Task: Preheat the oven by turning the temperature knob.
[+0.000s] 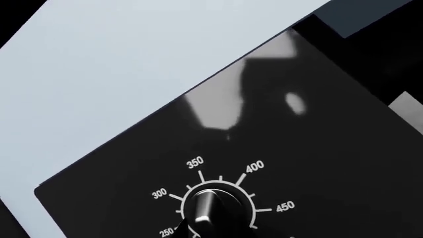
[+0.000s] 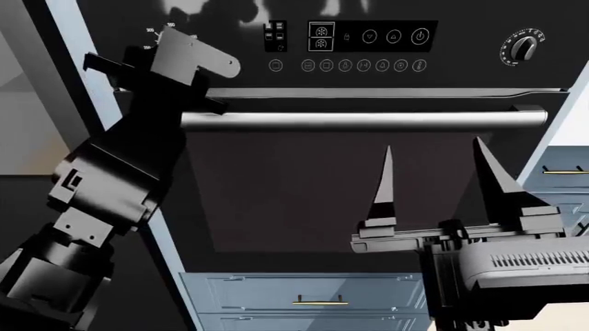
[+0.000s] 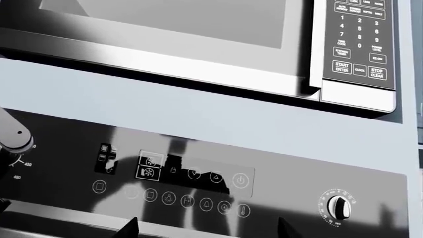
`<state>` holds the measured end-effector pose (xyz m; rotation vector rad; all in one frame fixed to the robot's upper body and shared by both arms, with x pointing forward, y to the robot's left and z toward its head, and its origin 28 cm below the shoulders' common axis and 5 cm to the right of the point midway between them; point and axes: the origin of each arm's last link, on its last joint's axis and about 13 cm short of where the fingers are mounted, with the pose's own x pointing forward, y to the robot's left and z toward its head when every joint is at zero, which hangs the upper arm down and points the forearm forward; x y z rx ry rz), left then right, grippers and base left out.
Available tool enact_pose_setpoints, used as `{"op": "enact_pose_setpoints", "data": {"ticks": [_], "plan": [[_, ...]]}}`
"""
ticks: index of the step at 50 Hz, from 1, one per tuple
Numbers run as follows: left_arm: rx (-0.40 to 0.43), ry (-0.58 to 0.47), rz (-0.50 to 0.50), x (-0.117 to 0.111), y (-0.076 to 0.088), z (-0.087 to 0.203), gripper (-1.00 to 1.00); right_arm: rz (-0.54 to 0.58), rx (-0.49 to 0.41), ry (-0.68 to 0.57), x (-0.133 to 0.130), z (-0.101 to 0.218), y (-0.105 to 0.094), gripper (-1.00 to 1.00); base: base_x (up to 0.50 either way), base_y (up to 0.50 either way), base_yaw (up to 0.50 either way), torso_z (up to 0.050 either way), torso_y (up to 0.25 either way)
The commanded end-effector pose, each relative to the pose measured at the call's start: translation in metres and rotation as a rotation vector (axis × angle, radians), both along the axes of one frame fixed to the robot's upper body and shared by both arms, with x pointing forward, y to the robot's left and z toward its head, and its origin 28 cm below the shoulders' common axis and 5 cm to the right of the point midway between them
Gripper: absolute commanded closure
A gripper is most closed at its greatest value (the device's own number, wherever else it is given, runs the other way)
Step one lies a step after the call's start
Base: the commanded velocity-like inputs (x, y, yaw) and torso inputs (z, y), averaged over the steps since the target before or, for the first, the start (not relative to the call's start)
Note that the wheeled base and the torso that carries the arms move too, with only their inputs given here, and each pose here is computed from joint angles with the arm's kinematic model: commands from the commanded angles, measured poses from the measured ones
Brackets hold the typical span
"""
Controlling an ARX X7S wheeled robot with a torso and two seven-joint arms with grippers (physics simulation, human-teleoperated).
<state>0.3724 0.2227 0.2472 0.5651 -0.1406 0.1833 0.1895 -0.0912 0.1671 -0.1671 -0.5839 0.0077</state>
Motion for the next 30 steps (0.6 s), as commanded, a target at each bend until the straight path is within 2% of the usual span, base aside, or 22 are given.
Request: {"op": "enact_pose_setpoints", "data": {"ticks": [1,30], "plan": [[-0.017,0.111,-0.086,0.0014,0.0025,-0.0139,1.0,-0.001,-0.004,-0.006,-0.0011,0.0004,0.0005,-1.0,0.02,0.0,0.0,0.0,0.0],[0.226,0.045,-0.07,-0.0006,0.005,-0.0124,1.0,0.0,0.001,-0.013,-0.0024,0.0029,0.0001,-1.0,0.0,0.0,0.0,0.0,0.0]]}}
